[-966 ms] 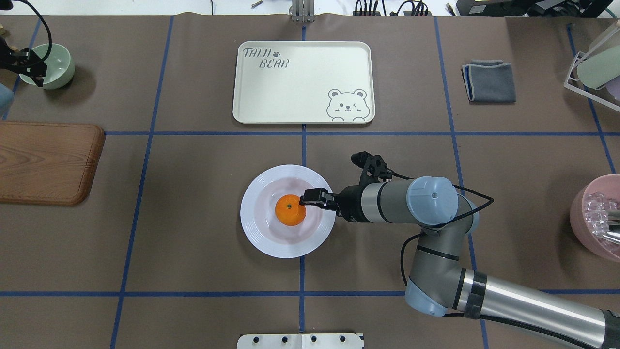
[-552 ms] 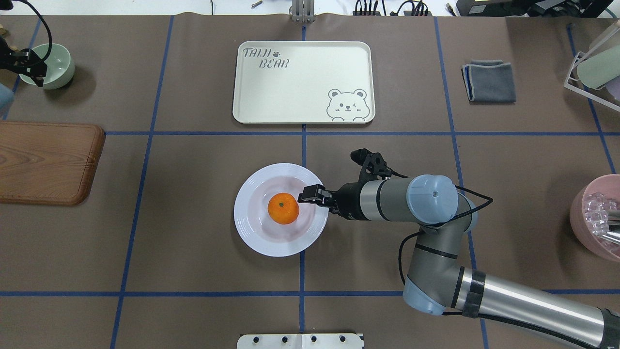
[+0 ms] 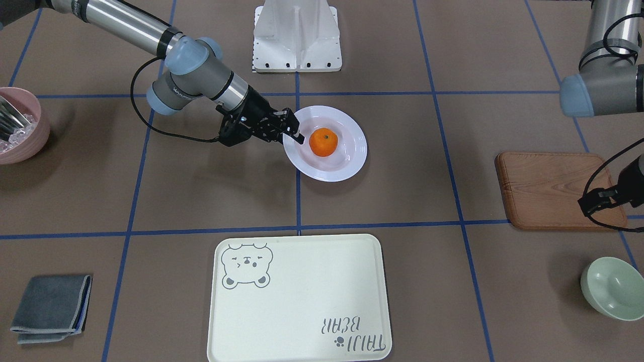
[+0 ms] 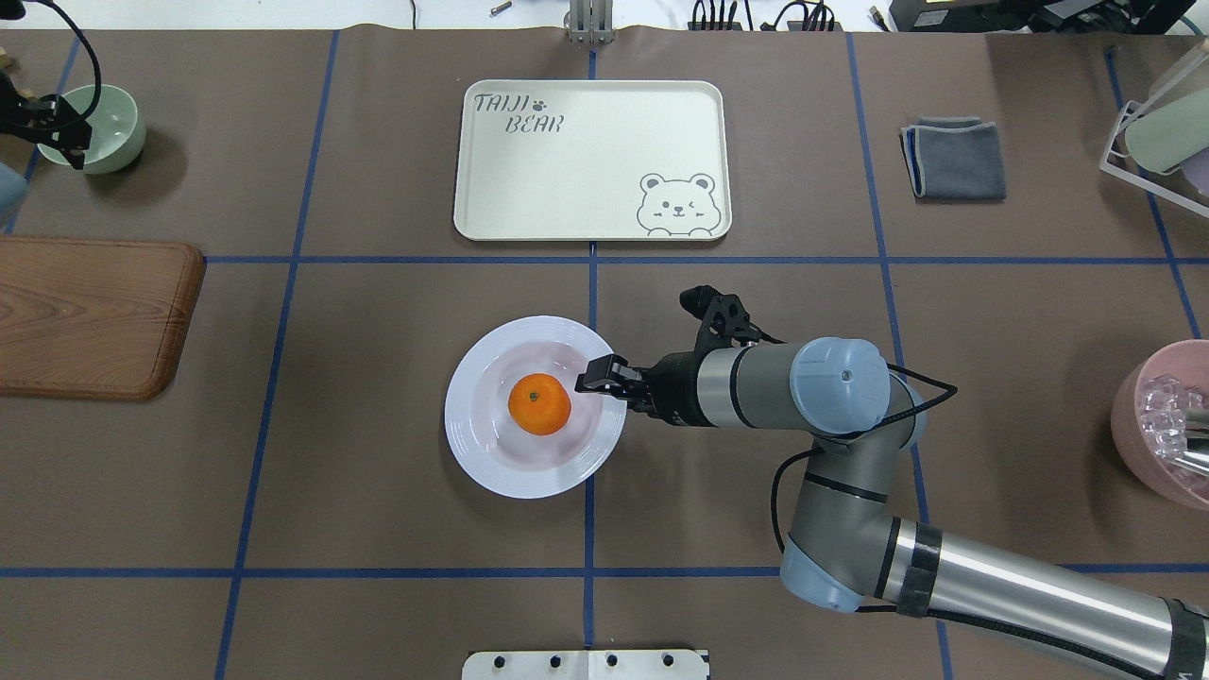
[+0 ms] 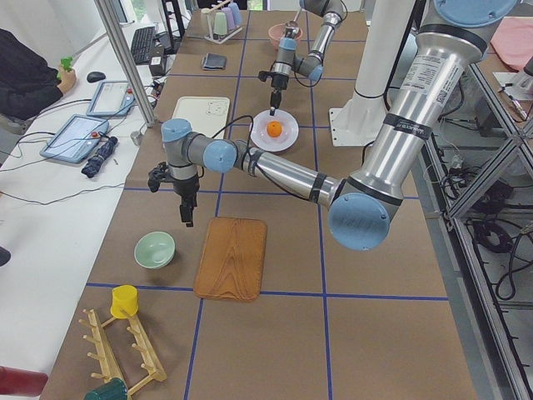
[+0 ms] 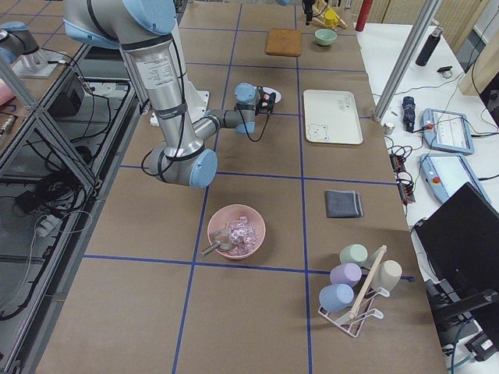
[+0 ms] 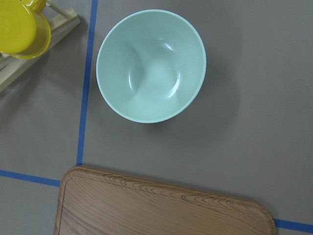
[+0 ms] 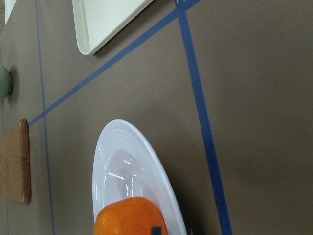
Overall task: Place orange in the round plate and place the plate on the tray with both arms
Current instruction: 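Lift the plate with the right gripper and carry it onto the cream tray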
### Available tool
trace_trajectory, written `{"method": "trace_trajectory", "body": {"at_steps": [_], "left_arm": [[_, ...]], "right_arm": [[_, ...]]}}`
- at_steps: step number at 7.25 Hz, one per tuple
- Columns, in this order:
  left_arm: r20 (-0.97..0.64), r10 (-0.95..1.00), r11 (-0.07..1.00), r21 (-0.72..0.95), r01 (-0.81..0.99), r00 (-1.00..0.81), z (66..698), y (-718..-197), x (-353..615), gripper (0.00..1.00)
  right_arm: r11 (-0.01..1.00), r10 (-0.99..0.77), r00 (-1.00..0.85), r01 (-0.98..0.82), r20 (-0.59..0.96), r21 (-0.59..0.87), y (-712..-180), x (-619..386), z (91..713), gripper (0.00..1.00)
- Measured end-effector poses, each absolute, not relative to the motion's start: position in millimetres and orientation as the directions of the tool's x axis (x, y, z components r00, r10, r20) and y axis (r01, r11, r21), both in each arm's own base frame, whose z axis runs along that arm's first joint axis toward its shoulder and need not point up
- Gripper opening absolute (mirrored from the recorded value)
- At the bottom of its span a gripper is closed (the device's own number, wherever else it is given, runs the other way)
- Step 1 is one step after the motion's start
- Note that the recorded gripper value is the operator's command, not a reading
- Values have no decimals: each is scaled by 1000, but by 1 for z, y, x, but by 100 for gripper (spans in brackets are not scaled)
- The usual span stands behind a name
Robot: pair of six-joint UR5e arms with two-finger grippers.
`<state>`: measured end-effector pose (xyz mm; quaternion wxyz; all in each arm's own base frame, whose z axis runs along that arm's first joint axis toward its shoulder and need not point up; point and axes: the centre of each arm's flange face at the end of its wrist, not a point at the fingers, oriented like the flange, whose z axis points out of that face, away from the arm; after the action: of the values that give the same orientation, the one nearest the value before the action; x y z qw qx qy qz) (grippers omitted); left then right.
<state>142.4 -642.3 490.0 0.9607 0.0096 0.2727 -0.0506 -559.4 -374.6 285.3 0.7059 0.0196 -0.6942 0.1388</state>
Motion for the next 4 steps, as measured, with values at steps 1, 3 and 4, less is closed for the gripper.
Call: {"method": "trace_trajectory", "body": {"at_steps": [1,3,4], "left_arm": [[-520,-91,995,-5,104,850,488,-645,143,98],[-517,-90,994,-1,105,851,486,-647,143,98],[-514,-90,994,2,106,853,486,-648,143,98]], "right_arm": [[959,170,-13,-228,985,-169,-375,-559,283,0],[956,171,-52,-233,984,-179,-376,-556,277,0],[951,182,-84,-237,980,-197,-375,-553,274,0]]}}
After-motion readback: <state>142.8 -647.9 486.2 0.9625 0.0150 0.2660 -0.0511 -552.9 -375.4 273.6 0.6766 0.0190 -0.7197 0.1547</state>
